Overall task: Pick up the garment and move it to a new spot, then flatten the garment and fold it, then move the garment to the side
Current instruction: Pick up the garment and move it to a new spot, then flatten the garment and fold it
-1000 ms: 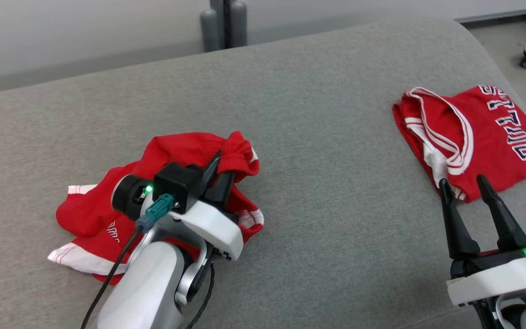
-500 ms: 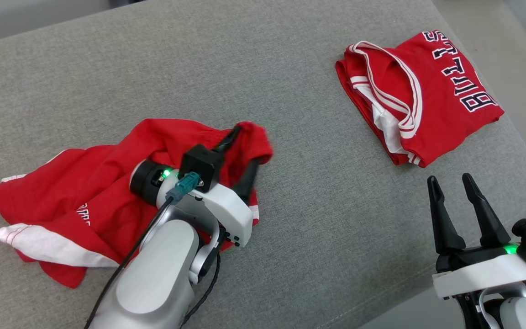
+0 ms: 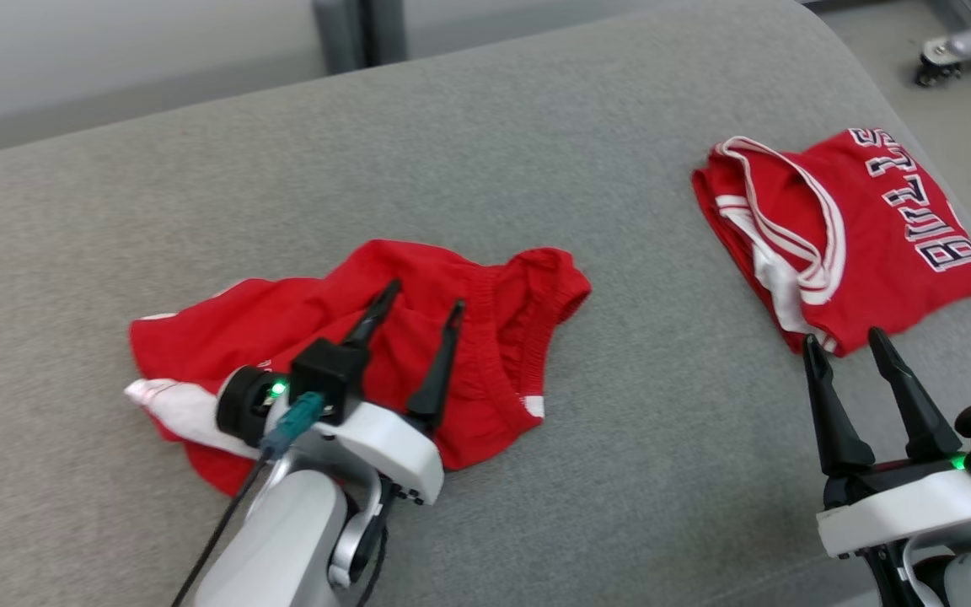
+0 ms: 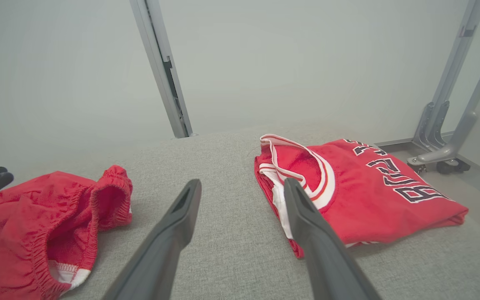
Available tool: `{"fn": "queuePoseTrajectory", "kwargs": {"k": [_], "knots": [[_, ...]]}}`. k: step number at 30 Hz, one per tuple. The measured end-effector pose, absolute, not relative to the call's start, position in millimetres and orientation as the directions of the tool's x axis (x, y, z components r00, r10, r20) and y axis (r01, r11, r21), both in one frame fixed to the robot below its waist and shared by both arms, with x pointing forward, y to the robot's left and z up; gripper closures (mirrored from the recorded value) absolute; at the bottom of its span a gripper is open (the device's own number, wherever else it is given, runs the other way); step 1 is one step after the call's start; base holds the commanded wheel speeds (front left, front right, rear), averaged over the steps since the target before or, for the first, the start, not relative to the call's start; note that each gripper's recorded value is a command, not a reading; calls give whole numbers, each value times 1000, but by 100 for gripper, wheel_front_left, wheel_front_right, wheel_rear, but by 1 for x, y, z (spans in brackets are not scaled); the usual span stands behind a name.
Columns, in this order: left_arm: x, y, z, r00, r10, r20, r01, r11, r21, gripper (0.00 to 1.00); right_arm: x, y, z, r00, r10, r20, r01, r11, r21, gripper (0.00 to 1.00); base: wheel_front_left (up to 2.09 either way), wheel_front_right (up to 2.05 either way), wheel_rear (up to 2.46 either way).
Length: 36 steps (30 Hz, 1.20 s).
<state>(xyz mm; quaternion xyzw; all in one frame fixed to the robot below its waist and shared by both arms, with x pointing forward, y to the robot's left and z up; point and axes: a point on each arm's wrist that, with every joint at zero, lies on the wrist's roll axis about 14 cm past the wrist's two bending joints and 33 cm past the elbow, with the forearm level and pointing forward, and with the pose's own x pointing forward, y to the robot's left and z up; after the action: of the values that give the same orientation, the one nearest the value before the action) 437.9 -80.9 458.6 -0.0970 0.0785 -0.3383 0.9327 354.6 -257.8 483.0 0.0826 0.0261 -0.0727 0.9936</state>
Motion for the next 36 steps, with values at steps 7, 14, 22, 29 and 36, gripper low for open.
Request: {"fn": "queuePoseTrajectory", "kwargs": {"k": [7,14,22,29,36], "knots": [[448,4,482,906,-423,-18,409,887,-214,0,359,-239,491,996,-65,-55,72,985,154,0,0,0,0],[428,114,496,988,-154,9,153,971,-185,0,358,-216,504,999,14,-33,-9,988,153,0,0,0,0],[389,164,503,998,-54,23,57,983,-172,0,353,-201,515,998,69,-16,-66,987,146,0,0,0,0],[362,170,502,999,-46,4,46,987,-156,0,336,-201,515,997,71,-27,-67,988,136,0,0,0,0],[352,166,502,998,-57,-12,55,989,-137,0,328,-202,522,997,68,-18,-66,991,115,0,0,0,0]]}}
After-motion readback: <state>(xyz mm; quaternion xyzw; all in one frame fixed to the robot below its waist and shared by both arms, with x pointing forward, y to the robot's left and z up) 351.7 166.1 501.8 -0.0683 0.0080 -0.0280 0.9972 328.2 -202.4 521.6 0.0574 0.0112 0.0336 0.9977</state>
